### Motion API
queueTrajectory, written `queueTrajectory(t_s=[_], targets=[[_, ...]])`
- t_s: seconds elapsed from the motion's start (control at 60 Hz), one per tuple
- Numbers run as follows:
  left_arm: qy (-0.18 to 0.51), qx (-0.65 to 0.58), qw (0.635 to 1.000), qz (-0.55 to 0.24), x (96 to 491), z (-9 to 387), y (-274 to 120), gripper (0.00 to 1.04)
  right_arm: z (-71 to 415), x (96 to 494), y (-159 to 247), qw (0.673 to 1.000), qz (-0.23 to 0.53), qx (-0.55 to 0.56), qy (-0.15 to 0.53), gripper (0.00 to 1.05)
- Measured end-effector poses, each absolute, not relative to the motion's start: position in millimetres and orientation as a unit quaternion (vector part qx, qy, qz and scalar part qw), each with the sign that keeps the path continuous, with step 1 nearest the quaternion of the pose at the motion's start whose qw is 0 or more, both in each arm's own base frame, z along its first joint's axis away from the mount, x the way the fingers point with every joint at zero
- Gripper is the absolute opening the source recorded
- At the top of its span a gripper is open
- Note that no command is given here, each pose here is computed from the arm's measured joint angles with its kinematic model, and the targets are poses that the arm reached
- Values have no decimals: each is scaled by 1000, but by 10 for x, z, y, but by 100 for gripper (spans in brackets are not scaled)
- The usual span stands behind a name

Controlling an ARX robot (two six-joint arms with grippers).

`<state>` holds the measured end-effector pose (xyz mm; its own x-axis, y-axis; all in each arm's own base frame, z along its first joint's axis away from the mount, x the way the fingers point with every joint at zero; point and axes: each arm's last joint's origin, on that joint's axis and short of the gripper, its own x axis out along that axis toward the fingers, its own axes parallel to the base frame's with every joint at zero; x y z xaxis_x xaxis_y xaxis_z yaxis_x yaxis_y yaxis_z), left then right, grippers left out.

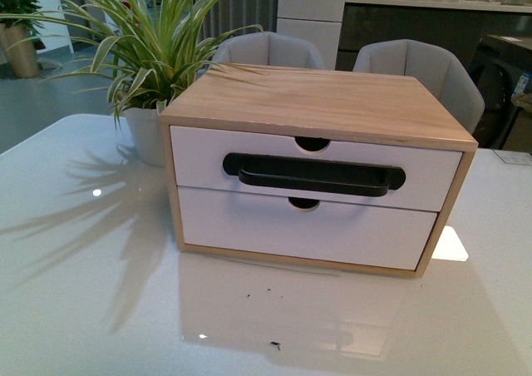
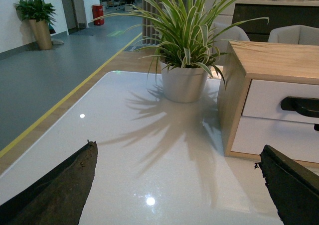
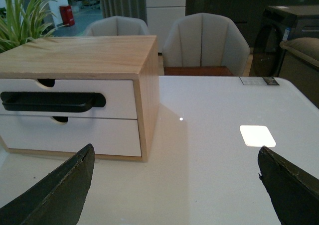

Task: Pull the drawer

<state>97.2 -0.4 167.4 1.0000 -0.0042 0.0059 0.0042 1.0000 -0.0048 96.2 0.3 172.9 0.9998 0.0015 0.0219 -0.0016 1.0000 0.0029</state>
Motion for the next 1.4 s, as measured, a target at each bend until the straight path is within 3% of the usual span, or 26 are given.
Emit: queueTrajectory(t_s=[0.9,1.0,1.217,1.4], targets=[[0,-4,1000,3,973,1670,-3,97,1728,962,3,1000,1,2,-11,96],[48,-19,998,37,985,1623,-33,97,1681,1003,-20,997,15,26,76,96],[52,29,992,-110,1208,1869,-323,97,1980,1307,-93,986,81,-25,142,96],[74,157,953,-250,1693,1948,-660,97,2093,1735,-57,955,163,-145,201,96]])
